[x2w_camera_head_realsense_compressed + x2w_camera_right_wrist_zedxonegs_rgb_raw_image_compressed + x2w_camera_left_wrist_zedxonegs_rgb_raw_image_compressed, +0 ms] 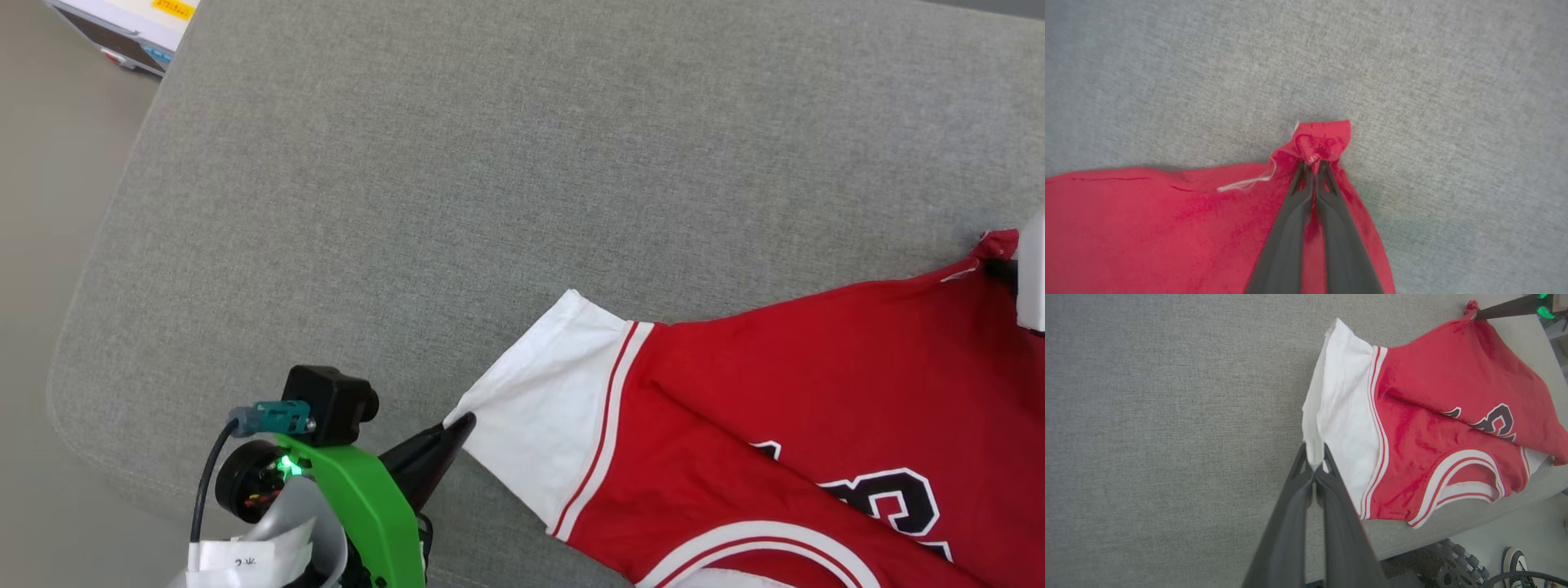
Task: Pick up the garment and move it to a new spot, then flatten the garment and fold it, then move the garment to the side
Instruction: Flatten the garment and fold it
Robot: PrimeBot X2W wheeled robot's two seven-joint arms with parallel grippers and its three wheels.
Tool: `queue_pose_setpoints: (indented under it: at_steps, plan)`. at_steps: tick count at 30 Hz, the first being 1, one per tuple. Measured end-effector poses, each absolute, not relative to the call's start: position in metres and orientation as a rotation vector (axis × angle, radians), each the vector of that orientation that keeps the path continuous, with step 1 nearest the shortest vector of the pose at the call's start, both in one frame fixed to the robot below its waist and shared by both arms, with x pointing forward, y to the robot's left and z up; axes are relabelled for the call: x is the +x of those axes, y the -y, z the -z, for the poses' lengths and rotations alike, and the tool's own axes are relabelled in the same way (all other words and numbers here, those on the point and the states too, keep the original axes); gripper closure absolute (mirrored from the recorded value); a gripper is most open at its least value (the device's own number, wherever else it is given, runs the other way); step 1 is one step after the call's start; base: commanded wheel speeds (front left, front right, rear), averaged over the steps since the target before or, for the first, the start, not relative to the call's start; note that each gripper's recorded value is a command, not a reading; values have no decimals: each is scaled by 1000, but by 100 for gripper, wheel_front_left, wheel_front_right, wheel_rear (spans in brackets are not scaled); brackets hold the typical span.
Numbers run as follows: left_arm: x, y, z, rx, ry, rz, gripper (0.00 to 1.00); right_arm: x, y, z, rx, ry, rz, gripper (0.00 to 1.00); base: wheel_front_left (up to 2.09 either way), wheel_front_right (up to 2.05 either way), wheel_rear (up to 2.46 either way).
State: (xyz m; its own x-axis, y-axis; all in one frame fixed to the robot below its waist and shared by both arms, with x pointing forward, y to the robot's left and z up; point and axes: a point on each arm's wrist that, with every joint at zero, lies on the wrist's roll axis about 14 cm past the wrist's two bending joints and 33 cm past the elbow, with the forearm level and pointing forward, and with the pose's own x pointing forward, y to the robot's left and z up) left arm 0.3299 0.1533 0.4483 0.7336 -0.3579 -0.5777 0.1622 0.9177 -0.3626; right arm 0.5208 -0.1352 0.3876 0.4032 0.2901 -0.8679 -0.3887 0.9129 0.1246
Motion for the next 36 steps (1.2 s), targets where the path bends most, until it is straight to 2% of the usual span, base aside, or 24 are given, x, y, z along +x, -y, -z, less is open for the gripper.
queue_pose_setpoints:
  at_steps: [5,15,18,21,36]
  plan:
    - [334,-156,-463,-288,-636,286,100,523,132,-415,-65,-964,-445,100,0,0,0]
    - [348,-160,-513,-235,-461,313,100,523,157,-506,-7,-696,-405,100,0,0,0]
    - [358,-162,-539,-219,-364,315,100,516,167,-533,-17,-627,-392,100,0,0,0]
    - [378,-163,-606,-186,-140,329,100,493,183,-596,-31,-453,-371,100,0,0,0]
    - [394,-149,-756,-38,356,353,100,444,220,-706,-49,-60,-279,100,0,0,0]
